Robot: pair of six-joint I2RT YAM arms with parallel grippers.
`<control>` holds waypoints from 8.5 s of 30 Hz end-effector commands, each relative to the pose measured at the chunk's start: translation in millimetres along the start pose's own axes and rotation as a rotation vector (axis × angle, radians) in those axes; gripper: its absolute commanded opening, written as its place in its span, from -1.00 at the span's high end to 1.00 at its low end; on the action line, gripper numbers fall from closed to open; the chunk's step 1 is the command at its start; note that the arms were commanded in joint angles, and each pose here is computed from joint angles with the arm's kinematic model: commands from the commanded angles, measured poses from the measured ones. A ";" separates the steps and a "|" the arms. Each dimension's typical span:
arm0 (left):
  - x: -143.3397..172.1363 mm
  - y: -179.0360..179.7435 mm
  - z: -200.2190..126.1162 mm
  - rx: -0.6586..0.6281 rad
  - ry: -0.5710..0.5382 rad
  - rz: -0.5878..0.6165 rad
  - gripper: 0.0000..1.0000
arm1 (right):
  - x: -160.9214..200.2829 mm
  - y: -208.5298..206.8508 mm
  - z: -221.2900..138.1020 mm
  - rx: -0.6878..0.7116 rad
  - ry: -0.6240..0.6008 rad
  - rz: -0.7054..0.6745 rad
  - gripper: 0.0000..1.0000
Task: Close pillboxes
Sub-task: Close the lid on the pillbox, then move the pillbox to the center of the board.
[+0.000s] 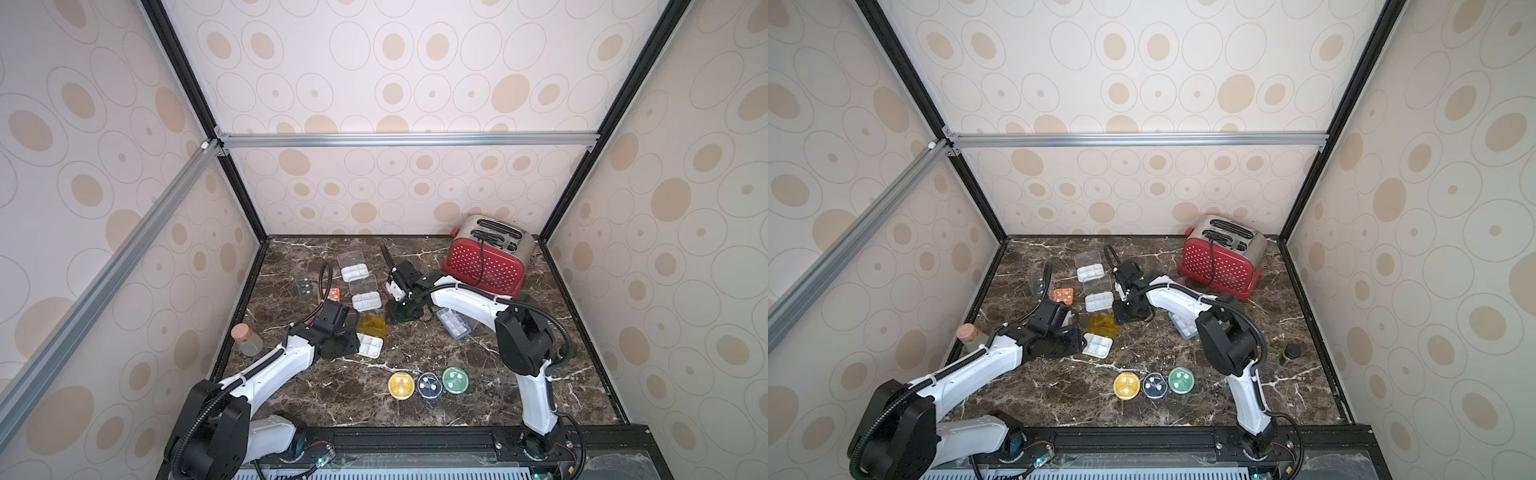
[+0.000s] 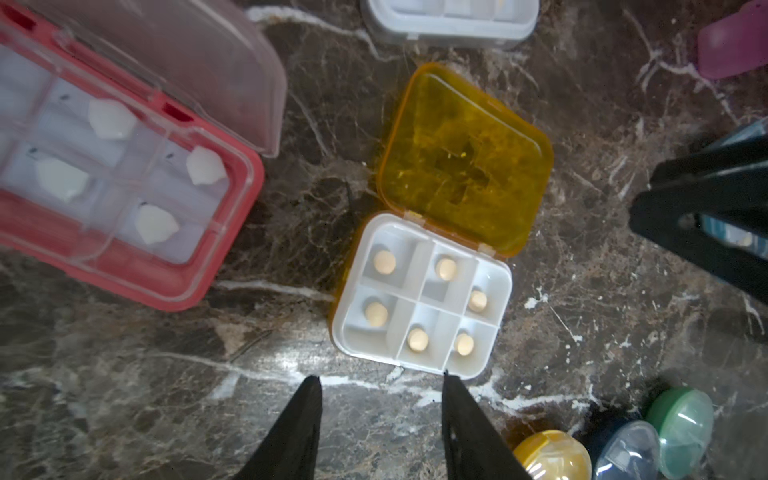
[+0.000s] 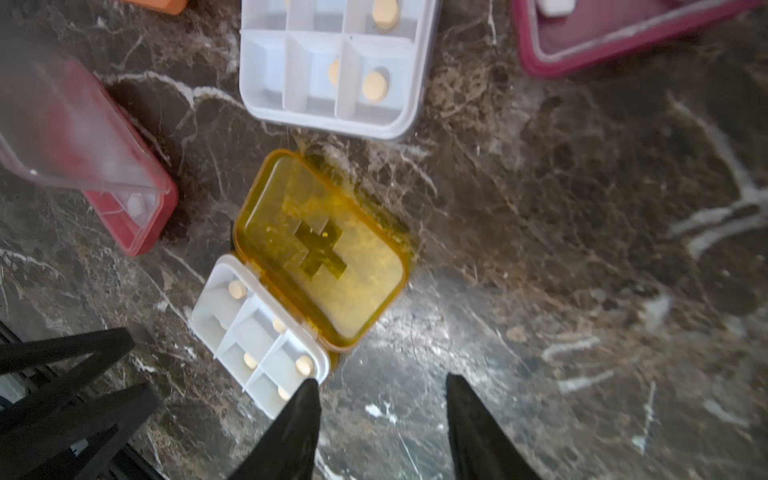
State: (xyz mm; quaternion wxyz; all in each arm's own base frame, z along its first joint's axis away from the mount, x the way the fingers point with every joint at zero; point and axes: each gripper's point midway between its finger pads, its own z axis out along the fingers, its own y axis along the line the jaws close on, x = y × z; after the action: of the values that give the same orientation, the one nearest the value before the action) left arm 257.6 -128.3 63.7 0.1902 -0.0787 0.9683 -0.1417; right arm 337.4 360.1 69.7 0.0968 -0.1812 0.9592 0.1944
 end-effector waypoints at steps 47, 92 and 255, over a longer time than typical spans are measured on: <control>21.7 8.2 12.5 -0.007 0.092 0.054 0.10 | -11.1 -5.3 46.0 -0.005 0.032 -0.006 0.14; 46.2 17.6 52.0 -0.022 0.207 0.020 0.43 | -15.9 19.1 30.2 -0.100 0.056 -0.089 0.24; -31.3 37.3 -99.5 -0.120 -0.192 -0.038 -0.49 | 61.2 32.5 39.5 0.418 0.231 -0.207 -0.33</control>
State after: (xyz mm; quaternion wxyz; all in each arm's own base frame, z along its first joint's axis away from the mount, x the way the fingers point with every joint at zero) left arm 243.3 -62.6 151.2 0.2766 -0.1259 0.9494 -0.0795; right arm 277.4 424.1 41.2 0.0812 -0.3232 0.9429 0.0029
